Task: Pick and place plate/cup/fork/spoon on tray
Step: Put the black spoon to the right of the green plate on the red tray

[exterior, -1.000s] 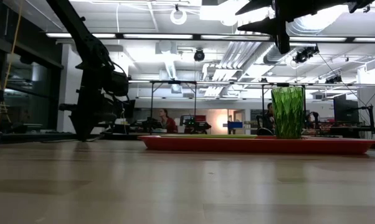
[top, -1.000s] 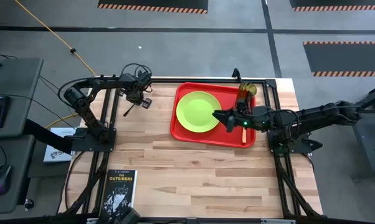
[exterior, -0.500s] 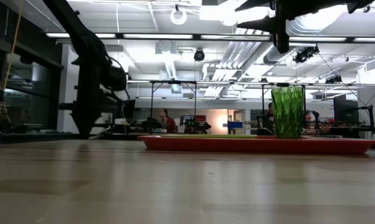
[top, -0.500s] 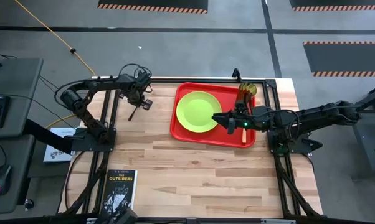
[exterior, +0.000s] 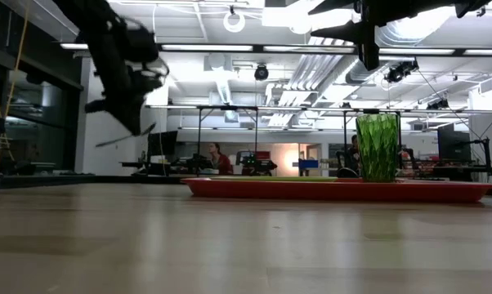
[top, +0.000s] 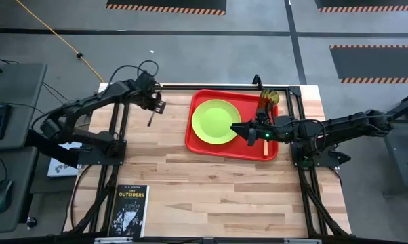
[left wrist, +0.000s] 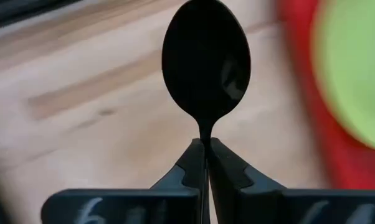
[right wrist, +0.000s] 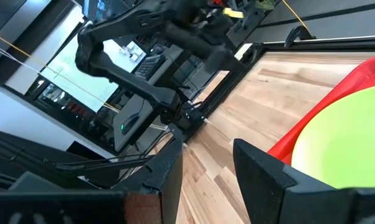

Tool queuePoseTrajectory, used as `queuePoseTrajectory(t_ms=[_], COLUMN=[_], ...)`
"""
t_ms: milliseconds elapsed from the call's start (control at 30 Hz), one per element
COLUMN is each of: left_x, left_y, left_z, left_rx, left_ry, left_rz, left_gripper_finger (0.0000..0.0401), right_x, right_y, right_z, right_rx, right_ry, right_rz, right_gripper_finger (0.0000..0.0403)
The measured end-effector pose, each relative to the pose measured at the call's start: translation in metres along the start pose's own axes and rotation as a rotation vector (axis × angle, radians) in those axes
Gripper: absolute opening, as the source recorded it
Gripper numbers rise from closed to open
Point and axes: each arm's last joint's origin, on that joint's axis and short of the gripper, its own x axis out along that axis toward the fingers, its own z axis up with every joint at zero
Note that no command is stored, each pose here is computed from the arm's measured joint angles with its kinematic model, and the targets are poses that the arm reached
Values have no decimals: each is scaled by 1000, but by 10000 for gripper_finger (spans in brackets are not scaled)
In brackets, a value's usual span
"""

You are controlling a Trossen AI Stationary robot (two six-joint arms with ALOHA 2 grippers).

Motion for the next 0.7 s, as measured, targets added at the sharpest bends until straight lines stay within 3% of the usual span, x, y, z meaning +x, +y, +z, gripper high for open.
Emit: queuePoseTrajectory(t_ms=[167, 367, 567, 700], left_x=[-29, -54, -49, -34], left_y=[-48, -129, -204, -253], left_z=[-22, -45, -43, -29], left_rx=[14, -5, 92, 124], left_ry=[-86, -258, -259, -273], left_rz=[-216, -571, -591, -659], left_gripper_finger=[1, 1, 0, 0], right_x=[0, -1, -20, -37], right_y=[1, 9, 32, 39], right_z=[2, 14, 48, 63], right_rx=[8, 41, 17, -20], right_ry=[-42, -183, -486, -624], right_rz=[-6, 55, 333, 399], right_gripper_finger=[134, 134, 134, 134])
